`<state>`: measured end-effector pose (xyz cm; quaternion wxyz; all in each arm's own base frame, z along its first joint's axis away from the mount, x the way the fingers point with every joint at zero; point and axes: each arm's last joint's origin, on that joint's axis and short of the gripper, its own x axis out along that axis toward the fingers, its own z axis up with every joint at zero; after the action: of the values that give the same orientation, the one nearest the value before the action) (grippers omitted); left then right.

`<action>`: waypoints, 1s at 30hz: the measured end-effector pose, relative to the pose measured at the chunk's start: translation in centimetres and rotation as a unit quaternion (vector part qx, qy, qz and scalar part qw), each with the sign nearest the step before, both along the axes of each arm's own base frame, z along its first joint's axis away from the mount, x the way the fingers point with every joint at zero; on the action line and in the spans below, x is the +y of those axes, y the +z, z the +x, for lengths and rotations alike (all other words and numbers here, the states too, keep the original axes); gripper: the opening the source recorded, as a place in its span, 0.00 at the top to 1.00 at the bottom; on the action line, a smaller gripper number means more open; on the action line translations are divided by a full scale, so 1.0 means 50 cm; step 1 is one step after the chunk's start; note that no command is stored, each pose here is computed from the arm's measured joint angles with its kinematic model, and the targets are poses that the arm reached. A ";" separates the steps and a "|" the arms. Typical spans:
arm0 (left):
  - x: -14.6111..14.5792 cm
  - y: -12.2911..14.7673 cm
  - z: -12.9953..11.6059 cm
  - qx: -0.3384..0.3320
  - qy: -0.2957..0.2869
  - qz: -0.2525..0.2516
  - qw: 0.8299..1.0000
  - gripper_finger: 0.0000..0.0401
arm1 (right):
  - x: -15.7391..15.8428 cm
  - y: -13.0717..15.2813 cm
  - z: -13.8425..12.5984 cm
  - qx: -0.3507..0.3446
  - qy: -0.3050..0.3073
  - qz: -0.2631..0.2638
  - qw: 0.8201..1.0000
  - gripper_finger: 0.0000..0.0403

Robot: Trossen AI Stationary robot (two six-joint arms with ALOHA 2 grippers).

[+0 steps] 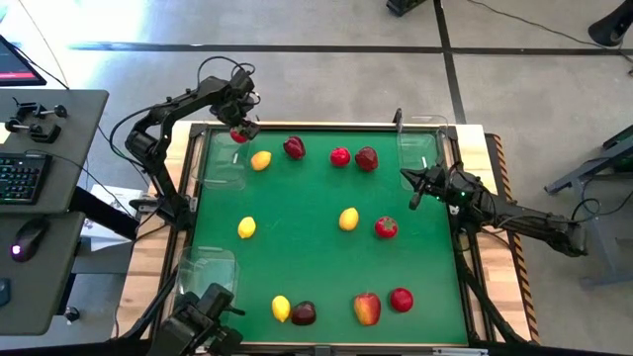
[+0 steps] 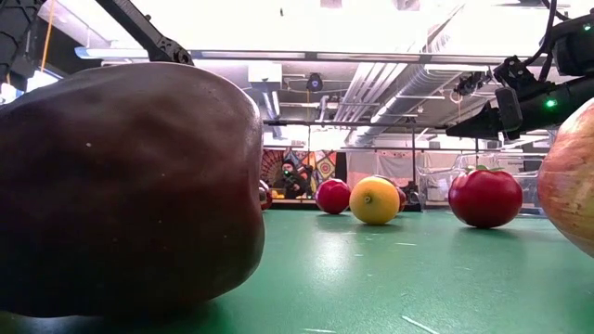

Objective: Sort produce into baskets
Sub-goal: Put the tomato into the top left bin

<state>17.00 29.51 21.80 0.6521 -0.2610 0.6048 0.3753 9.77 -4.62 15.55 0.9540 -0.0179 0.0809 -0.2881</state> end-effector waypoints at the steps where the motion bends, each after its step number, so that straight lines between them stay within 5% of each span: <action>1: 0.000 0.000 0.000 0.001 -0.002 0.000 1.000 0.31 | 0.000 0.000 0.000 0.000 0.000 0.000 1.000 1.00; 13: -0.011 0.001 0.015 0.073 -0.047 0.032 0.996 0.31 | 0.000 0.000 0.000 0.000 0.000 0.000 1.000 1.00; 30: -0.024 0.001 0.028 0.084 -0.080 0.024 0.993 0.31 | 0.000 0.000 0.000 0.000 0.000 0.000 1.000 1.00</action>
<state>18.42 28.30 21.84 0.6327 -0.1639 0.6674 0.3570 9.77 -4.62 15.54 0.9540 -0.0178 0.0812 -0.2882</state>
